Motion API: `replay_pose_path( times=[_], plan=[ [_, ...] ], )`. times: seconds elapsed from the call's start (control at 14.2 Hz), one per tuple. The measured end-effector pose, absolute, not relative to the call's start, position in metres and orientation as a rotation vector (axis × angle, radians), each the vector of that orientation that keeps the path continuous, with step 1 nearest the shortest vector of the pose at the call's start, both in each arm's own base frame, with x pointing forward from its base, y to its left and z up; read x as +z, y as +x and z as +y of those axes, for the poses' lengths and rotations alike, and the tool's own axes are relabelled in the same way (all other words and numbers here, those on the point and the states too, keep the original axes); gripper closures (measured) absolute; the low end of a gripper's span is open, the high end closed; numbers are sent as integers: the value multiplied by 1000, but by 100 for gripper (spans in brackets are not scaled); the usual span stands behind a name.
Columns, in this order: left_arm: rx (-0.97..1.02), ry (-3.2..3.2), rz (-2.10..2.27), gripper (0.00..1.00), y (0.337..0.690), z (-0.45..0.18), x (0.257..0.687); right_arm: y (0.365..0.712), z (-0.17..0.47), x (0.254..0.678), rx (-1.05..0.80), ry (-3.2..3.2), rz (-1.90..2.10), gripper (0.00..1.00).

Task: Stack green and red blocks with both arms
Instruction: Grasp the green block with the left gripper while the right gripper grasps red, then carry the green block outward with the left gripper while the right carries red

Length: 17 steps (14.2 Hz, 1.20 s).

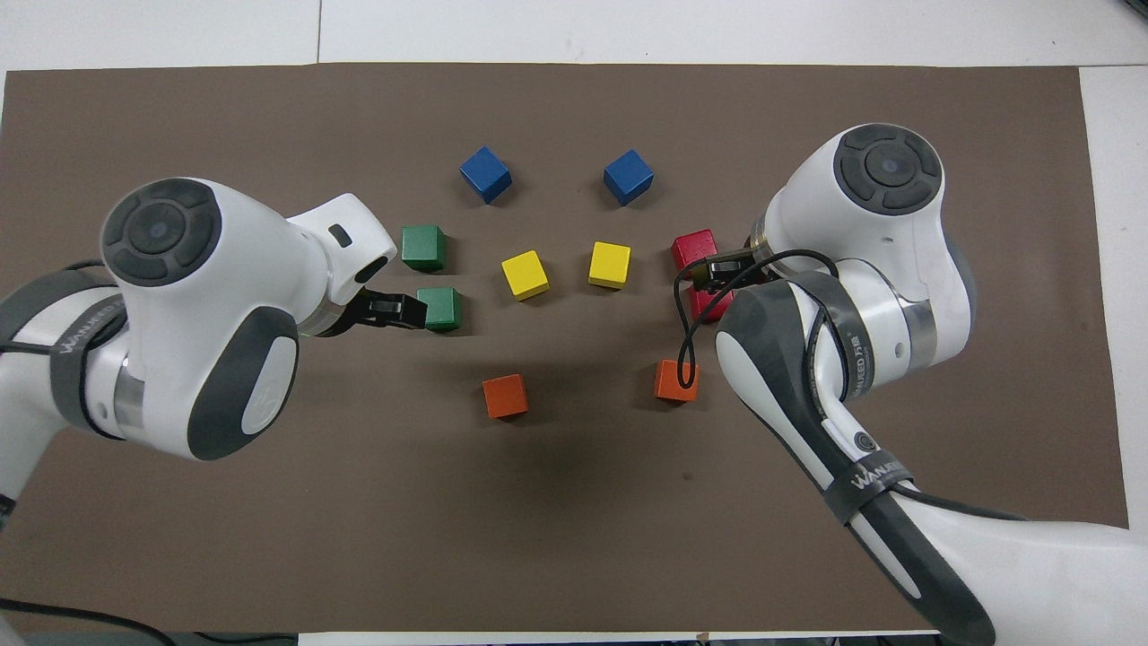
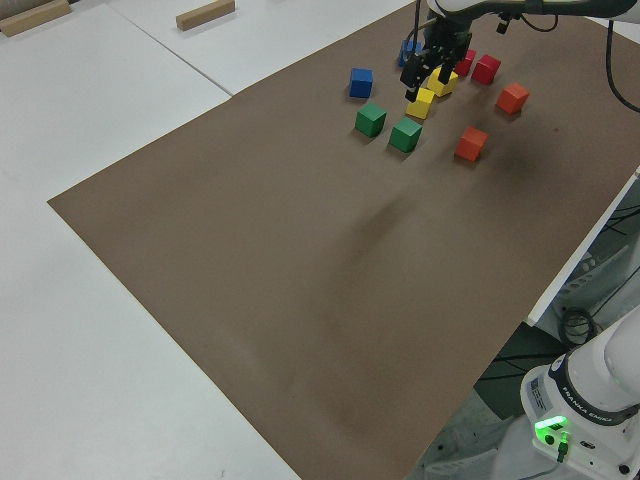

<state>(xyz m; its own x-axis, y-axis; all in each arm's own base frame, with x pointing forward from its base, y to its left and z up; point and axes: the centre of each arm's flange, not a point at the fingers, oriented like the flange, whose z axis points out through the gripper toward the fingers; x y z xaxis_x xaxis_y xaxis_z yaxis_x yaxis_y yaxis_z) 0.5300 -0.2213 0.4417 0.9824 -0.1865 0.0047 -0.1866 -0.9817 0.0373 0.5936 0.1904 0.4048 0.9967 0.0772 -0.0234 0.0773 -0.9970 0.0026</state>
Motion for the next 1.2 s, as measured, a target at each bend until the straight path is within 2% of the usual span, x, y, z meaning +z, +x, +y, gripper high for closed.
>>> replay_pose_path(
  times=[0.35,0.78,1.2],
  plan=[
    [9,3091,-190,0,535,-250,395,597,200,373,-28,3137,83,0],
    [-2,3093,-79,0,552,-255,332,591,198,340,-2,3142,84,0],
    [25,3084,-30,0,562,-258,313,587,210,318,9,3144,80,0]
  ],
)
